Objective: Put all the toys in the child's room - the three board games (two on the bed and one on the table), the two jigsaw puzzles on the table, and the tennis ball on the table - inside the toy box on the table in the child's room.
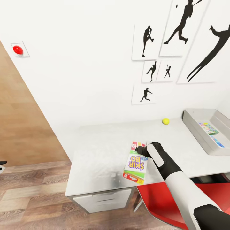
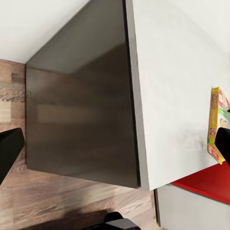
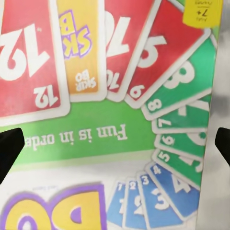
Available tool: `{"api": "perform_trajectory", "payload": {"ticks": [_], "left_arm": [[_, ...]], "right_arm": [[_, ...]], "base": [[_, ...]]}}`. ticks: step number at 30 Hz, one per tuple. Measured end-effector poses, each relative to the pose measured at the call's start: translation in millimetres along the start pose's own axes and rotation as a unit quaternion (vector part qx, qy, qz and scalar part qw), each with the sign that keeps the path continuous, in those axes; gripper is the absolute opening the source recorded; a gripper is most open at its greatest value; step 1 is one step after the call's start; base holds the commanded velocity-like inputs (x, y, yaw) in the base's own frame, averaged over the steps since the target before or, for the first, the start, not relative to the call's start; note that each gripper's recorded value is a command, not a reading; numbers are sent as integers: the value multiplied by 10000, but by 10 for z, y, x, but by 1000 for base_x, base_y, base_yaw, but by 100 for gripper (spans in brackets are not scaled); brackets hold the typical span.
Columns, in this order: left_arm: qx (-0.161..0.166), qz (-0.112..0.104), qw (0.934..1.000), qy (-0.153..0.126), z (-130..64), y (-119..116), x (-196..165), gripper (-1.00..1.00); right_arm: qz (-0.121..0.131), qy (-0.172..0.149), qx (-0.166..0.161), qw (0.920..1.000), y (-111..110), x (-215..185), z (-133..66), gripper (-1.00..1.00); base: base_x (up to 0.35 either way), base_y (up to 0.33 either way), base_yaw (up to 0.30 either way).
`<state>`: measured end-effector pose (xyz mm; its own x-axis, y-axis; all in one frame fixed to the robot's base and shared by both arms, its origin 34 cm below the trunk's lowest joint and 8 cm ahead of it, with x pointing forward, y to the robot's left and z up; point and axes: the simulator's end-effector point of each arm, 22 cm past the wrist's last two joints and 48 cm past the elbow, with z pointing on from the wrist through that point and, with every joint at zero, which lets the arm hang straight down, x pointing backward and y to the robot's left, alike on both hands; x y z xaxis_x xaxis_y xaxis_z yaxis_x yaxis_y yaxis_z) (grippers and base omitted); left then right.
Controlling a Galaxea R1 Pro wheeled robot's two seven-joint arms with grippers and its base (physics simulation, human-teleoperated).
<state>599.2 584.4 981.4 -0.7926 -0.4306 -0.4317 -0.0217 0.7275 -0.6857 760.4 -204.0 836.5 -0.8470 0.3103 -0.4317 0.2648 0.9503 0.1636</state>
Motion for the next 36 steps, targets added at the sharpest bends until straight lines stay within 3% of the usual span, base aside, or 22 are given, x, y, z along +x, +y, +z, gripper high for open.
{"api": "perform_trajectory", "payload": {"ticks": [15, 36], "left_arm": [[-49, -60, 9999, 80, 63, 75, 46, 100], [-55, -66, 9999, 90, 69, 83, 52, 100]], "right_arm": [[8, 114, 20, 9999, -26, 94, 115, 100], [-63, 88, 40, 9999, -32, 80, 117, 100]], "base": [[0, 0, 0], [0, 40, 0]]}}
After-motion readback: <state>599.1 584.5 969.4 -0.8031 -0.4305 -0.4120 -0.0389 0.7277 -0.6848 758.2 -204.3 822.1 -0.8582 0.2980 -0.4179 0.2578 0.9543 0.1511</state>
